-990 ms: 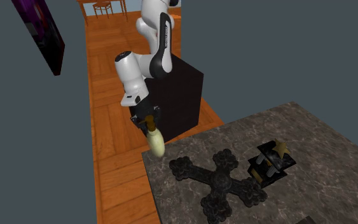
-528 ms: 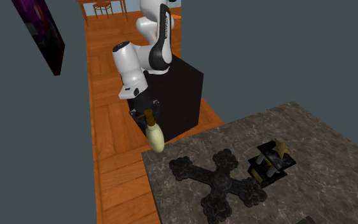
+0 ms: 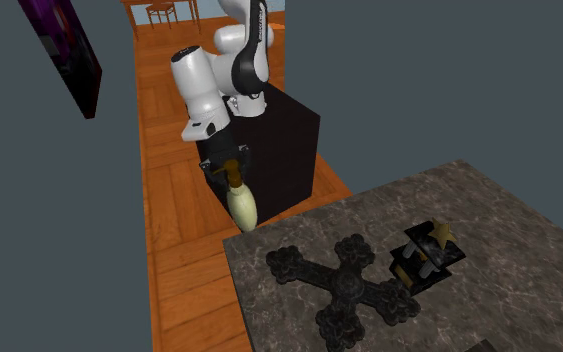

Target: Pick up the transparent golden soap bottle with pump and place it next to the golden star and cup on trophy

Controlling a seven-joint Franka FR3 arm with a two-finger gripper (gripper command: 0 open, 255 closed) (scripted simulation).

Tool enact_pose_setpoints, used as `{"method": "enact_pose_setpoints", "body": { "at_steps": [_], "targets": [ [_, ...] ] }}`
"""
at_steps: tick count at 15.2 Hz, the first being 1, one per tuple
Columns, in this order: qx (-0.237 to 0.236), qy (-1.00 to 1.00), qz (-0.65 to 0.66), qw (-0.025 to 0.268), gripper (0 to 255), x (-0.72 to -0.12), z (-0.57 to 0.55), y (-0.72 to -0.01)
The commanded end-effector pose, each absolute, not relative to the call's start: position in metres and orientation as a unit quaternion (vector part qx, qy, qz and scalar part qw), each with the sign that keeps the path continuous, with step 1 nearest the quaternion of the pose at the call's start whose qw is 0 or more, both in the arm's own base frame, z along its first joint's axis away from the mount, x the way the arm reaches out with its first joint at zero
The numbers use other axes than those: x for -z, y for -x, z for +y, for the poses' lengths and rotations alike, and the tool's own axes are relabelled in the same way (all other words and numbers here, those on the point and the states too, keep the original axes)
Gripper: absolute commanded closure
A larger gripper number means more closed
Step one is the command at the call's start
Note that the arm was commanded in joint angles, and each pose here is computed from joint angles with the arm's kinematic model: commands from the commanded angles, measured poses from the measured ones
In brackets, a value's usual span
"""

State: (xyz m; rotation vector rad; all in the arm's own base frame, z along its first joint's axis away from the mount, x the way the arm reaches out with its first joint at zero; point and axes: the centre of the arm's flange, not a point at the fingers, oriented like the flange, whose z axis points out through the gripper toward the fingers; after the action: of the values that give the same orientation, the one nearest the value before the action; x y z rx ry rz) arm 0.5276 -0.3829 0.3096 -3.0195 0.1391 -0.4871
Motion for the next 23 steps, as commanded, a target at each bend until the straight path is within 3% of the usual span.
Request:
{"method": "enact_pose_setpoints", "body": {
  "at_steps": [1, 23],
  "targets": [
    [0.159, 0.985, 0.045, 0.040, 255, -0.321, -0.383, -0.527],
    [0.159, 0.985, 0.045, 0.040, 255, -0.437, -0.383, -0.527]
  ]
}}
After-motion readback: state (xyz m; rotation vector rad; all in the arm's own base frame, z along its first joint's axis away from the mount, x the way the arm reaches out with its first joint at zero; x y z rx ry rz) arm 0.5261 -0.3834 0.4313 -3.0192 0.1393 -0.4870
